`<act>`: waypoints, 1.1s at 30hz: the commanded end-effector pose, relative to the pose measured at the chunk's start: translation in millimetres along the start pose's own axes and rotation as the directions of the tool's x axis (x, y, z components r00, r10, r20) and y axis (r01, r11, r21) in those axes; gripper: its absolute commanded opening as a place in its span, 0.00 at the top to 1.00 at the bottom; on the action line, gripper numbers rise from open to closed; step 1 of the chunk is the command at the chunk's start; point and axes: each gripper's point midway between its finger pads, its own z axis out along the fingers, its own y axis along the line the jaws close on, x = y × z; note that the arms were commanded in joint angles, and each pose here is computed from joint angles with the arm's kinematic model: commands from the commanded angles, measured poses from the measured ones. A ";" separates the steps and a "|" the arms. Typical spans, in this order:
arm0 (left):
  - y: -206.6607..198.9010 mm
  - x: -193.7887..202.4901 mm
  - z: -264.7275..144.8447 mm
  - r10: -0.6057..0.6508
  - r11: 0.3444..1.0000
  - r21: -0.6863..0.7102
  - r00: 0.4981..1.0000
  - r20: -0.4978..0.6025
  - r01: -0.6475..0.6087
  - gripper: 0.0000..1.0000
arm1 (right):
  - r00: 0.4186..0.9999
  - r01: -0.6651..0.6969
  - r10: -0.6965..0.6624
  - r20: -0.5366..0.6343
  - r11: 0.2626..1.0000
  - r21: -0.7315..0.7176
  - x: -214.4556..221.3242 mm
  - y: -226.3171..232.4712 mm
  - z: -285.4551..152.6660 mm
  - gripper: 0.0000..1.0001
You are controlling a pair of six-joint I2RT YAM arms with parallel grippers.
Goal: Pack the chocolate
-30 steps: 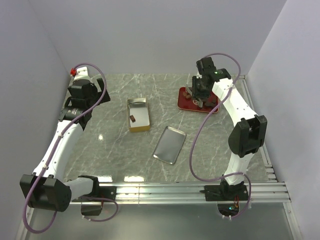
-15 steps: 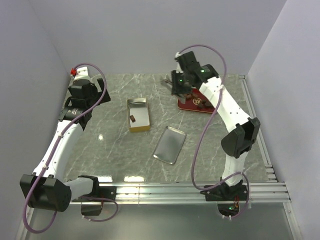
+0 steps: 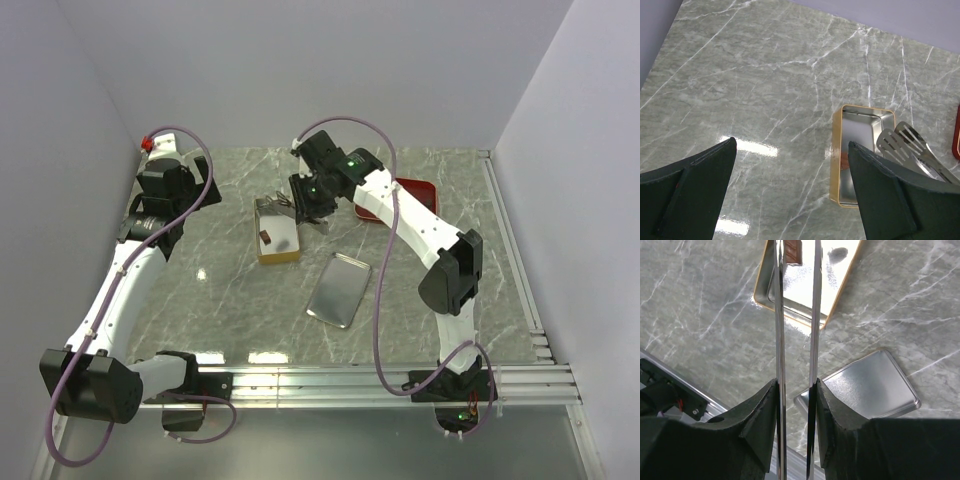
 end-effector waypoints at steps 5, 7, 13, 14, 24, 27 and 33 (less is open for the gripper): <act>-5.4 -12.2 -10.6 -0.018 0.999 0.035 0.999 0.046 0.017 0.01 | 0.998 0.000 0.000 0.068 1.000 -0.006 -14.8 2.0 -21.0 0.62; -5.3 -12.4 -11.3 -0.019 0.999 0.036 0.999 0.047 0.017 0.01 | 0.998 0.003 -0.002 0.066 1.000 -0.007 -13.6 3.1 -20.8 0.62; -3.9 -11.4 -13.0 -0.017 0.999 0.032 0.999 0.047 0.015 0.00 | 0.998 -0.006 0.007 0.063 1.000 -0.010 -12.6 3.1 -20.5 0.59; -4.1 -12.2 -13.4 -0.019 0.999 0.033 0.999 0.050 0.018 0.01 | 0.998 -0.006 0.007 0.062 1.000 -0.009 -12.1 2.7 -20.9 0.58; -4.1 -12.2 -16.0 -0.024 0.999 0.038 0.998 0.054 0.022 0.00 | 0.998 -0.006 0.007 0.068 1.000 -0.019 -11.6 7.0 -22.9 0.55; -3.5 -12.0 -16.9 -0.024 0.999 0.037 0.998 0.056 0.022 0.01 | 0.998 -0.007 0.009 0.068 1.000 -0.023 -11.2 7.4 -22.8 0.53; -2.5 -13.0 -18.0 -0.022 0.999 0.033 0.998 0.059 0.020 0.00 | 0.997 -0.008 0.010 0.075 1.000 -0.026 -12.0 9.2 -22.9 0.53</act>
